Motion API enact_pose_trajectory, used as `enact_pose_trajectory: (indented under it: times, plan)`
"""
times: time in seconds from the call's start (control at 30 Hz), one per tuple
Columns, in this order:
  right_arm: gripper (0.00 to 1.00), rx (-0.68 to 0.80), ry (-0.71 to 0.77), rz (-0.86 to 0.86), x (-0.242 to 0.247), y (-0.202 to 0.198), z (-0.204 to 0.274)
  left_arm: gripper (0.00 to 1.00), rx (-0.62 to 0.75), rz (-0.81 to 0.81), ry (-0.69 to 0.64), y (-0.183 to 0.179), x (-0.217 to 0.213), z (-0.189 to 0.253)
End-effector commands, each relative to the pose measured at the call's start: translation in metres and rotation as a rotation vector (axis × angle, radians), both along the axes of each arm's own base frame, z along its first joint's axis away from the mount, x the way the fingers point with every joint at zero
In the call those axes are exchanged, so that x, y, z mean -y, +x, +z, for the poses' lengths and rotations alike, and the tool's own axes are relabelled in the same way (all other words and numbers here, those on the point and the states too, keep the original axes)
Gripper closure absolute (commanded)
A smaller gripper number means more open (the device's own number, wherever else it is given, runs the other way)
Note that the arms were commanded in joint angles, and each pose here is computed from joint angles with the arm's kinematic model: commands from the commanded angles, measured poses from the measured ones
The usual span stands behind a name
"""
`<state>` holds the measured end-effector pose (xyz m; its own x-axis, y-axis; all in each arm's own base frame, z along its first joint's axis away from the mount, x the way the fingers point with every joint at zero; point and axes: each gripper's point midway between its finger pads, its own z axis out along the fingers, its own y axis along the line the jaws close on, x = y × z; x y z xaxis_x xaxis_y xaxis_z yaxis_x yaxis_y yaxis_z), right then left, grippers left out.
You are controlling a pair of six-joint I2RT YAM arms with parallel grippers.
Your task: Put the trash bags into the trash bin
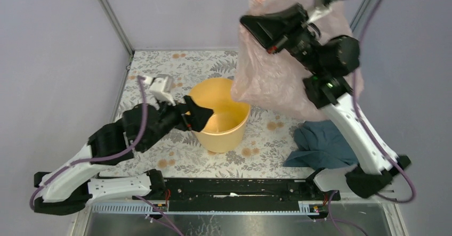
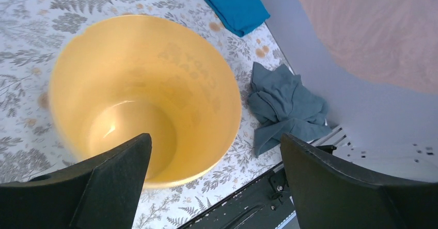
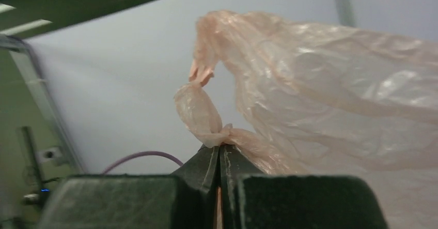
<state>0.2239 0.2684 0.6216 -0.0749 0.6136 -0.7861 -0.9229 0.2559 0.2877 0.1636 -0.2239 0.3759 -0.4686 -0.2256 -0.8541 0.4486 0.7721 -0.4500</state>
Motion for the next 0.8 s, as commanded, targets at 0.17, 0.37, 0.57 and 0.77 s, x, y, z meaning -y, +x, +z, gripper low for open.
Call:
enact_pose_trajectory:
  times: [0.17, 0.37, 0.57, 0.77]
  plan:
    - [1.00, 0.034, 0.369, 0.737, -0.024, -0.064, 0.077, 0.01, -0.015, 0.142, -0.142, -0.018, -0.080, -0.007]
    - [1.00, 0.003, 0.419, 0.766, -0.017, -0.074, 0.083, 0.01, 0.023, 0.184, -0.169, -0.021, -0.105, 0.007]
    - [1.00, -0.193, 0.403, 0.525, -0.014, -0.046, 0.039, 0.01, 0.128, -0.067, -0.151, -0.042, -0.076, 0.036]
    - [1.00, -0.407, 0.213, 0.026, 0.005, 0.006, -0.072, 0.01, 0.154, -0.201, -0.120, -0.055, -0.057, 0.047]
